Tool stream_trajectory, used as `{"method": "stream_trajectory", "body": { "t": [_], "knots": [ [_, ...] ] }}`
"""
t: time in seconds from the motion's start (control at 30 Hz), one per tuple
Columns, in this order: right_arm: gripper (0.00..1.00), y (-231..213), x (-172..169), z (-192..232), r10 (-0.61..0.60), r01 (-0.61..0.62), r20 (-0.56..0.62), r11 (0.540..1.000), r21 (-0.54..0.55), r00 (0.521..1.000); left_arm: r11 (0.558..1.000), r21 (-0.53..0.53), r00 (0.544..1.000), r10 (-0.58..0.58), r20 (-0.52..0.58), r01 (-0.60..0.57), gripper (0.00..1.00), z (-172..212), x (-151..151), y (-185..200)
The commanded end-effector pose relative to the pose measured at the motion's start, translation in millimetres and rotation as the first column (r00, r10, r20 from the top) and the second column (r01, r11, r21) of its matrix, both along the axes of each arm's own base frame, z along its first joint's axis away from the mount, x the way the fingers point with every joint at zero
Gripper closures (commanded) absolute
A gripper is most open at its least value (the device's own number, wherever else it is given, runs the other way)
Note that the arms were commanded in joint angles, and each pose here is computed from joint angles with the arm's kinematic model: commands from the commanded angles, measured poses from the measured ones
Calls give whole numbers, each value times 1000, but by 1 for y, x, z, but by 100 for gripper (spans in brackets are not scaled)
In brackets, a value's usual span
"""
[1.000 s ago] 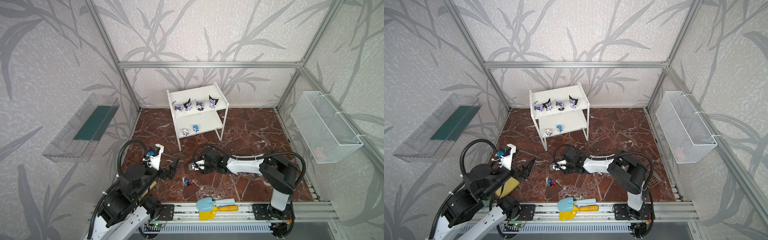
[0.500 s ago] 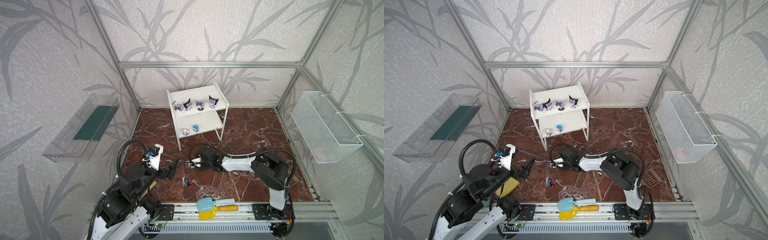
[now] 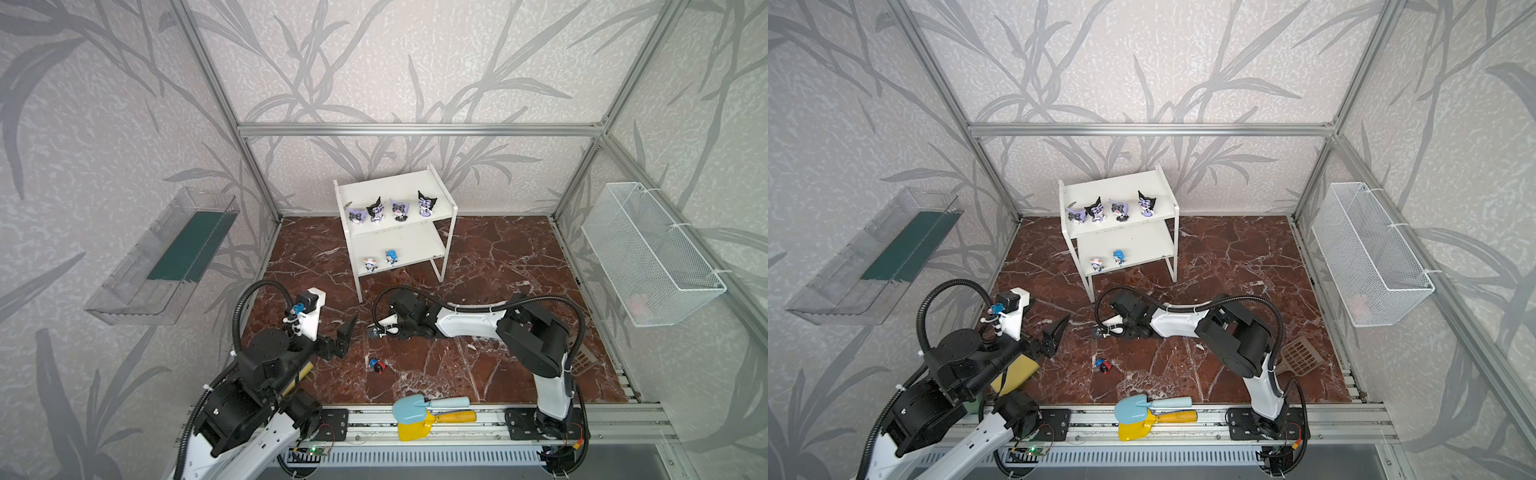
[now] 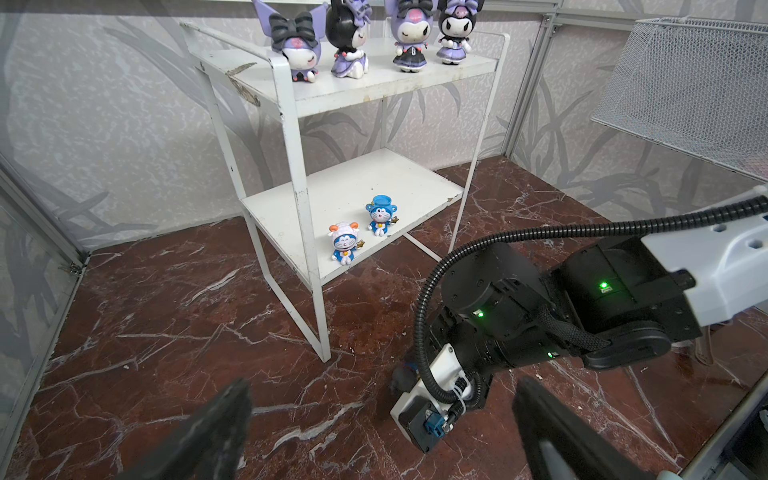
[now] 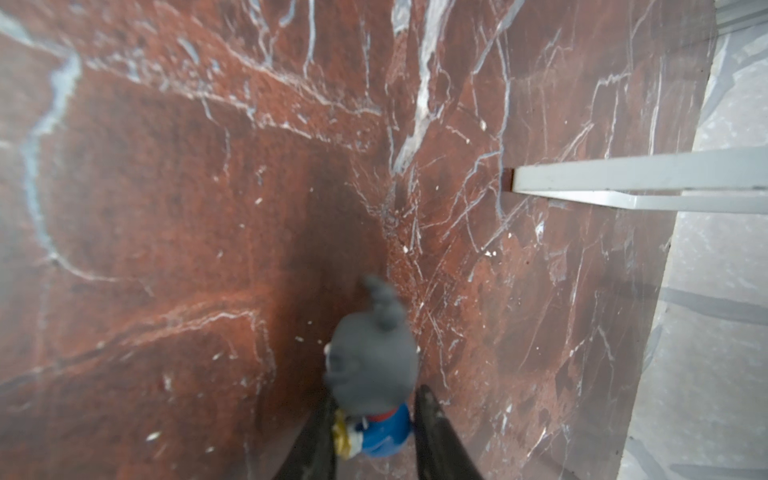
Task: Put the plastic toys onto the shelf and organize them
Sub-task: 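Close the right gripper on the grey mouse figure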
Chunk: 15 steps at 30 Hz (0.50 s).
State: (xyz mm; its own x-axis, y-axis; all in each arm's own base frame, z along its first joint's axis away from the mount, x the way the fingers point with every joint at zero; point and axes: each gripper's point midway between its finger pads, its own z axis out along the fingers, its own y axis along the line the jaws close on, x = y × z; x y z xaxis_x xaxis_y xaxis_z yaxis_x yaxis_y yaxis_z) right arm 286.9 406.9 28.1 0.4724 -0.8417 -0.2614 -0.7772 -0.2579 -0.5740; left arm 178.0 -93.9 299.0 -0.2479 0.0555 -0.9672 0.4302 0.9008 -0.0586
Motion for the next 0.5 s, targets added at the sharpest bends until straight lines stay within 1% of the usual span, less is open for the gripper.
{"method": "stream_trajectory", "body": {
  "t": [0.0, 0.23, 0.3, 0.33, 0.47],
  "knots": [
    [74, -8, -10, -17, 17, -20, -44, 997, -75, 999, 1000, 0, 1000, 15, 18, -15, 1, 1, 1, 3],
    [79, -4, -10, -5, 10, -12, -55, 999, -36, 998, 1000, 0, 1000, 12, 18, -12, 1, 1, 1, 2],
    [82, -3, -11, -1, 7, -8, -61, 1000, -20, 998, 1000, 0, 1000, 12, 19, -12, 1, 2, 1, 2],
    [83, -3, -11, 1, 2, -3, -62, 1000, -9, 998, 1000, -1, 1000, 13, 20, -13, 1, 2, 1, 3],
    [84, -5, -12, 13, -25, 29, -80, 998, 51, 996, 1000, -1, 1000, 11, 18, -11, 1, 2, 1, 2]
  ]
}}
